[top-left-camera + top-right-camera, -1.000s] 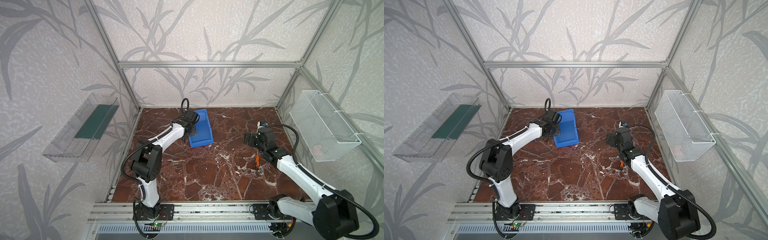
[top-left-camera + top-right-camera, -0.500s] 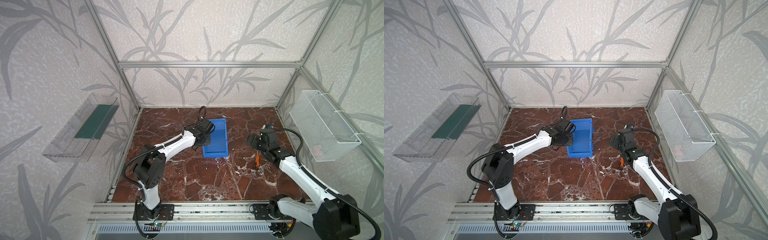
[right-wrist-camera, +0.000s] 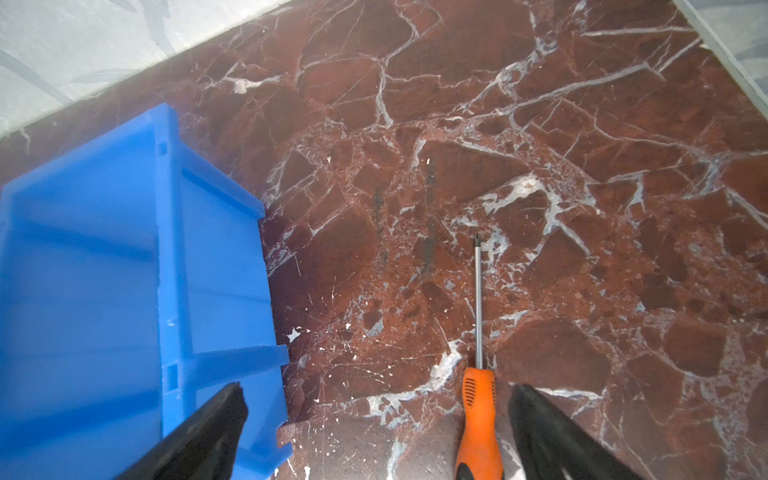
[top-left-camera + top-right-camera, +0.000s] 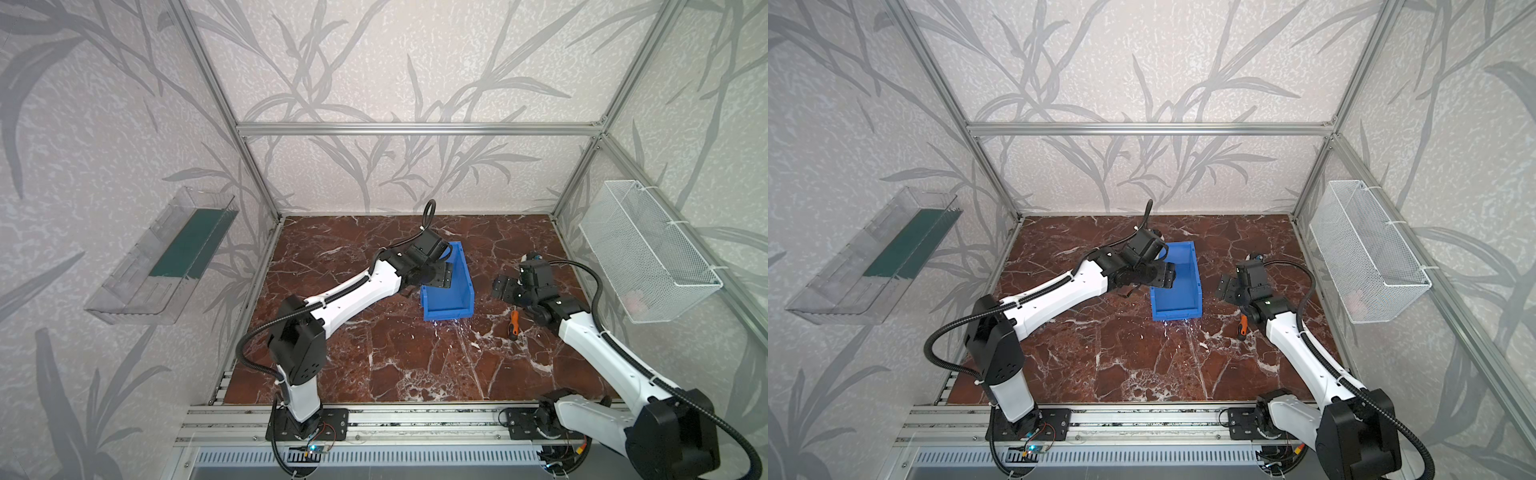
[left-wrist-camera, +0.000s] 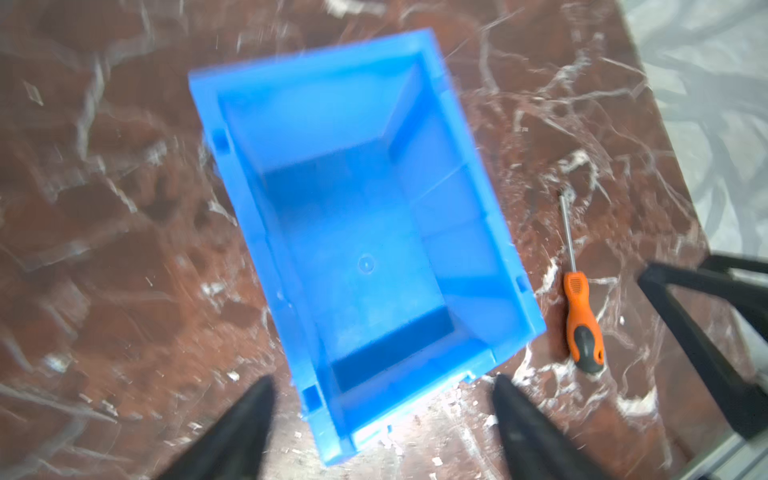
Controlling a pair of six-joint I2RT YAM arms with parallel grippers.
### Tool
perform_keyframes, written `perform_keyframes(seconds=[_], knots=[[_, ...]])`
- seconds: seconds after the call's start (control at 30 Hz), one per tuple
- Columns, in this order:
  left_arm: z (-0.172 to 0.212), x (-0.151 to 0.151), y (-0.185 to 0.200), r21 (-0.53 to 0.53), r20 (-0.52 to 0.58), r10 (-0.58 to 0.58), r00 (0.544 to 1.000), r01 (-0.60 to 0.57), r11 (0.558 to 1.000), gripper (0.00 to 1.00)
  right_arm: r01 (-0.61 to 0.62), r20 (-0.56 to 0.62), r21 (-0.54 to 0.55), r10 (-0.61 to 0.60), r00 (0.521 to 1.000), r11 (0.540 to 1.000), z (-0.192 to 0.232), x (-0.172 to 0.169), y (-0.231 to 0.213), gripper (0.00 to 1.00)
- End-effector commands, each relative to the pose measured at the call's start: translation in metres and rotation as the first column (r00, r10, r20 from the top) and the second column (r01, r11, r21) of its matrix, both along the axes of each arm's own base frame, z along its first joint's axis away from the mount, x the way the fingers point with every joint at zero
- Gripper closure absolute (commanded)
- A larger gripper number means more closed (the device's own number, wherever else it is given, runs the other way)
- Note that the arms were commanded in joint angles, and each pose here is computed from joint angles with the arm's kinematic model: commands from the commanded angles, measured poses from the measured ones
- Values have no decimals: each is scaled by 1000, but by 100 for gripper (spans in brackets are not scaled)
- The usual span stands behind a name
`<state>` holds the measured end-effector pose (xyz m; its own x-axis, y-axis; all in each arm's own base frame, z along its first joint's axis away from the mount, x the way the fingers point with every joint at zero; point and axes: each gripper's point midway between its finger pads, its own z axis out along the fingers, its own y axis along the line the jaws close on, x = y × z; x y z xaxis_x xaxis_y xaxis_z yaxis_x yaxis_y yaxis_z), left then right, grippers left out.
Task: Put the screwdriver in the bin
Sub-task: 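Close the right gripper on the orange screwdriver handle while the left holds the bin, then lift the screwdriver with the right gripper and carry it over the blue bin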
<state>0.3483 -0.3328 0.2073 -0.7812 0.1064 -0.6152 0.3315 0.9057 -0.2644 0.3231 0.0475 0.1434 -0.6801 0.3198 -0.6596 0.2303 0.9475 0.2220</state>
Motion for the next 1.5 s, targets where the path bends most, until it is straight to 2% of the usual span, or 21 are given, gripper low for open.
perform_keyframes(seconds=[0.0,0.13,0.2,0.33,0.43,0.53,0.77,0.83,0.93,1.03,1.13,1.23,1.37,1.47], knots=[[45,-13,-8,-54,156,-97,983,106,993,1,24,-63,-30,-26,998,999,-16,-12,-17,1],[50,-35,-29,-99,231,-205,951,232,968,1,32,-142,-20,-34,989,999,-41,-22,-26,18],[46,-46,-42,-96,235,-261,936,290,952,1,27,-184,-16,-29,982,1000,-54,-28,-26,20],[36,-62,-67,-98,203,-337,920,361,927,1,16,-293,6,-13,956,1000,-80,-39,-21,25],[30,-71,-82,-126,170,-376,911,398,909,1,-3,-395,30,15,919,1000,-93,-48,-14,31],[27,-79,-92,-146,143,-409,901,428,892,1,16,-485,47,9,874,999,-107,-59,-11,41],[23,-81,-85,-132,154,-401,903,421,897,1,37,-546,44,-8,838,998,-124,-64,-12,44],[21,-81,-81,-118,160,-399,903,419,900,1,40,-551,45,-9,834,998,-128,-63,-11,46],[18,-80,-75,-89,167,-398,902,415,905,1,42,-566,46,-9,825,998,-134,-64,-11,55],[18,-80,-69,-66,182,-397,900,414,908,1,29,-555,52,5,832,998,-132,-63,-7,75],[19,-78,-65,-35,205,-395,896,410,911,1,20,-520,30,-1,854,999,-120,-61,-9,86],[20,-72,-59,5,227,-386,894,395,919,1,-3,-469,32,18,883,999,-96,-54,-8,91],[25,-63,-52,58,239,-357,903,354,934,1,-46,-380,48,61,923,998,-53,-45,-3,91],[35,-59,-46,80,243,-342,908,332,940,1,-105,-271,96,128,954,990,-12,-36,11,92]])
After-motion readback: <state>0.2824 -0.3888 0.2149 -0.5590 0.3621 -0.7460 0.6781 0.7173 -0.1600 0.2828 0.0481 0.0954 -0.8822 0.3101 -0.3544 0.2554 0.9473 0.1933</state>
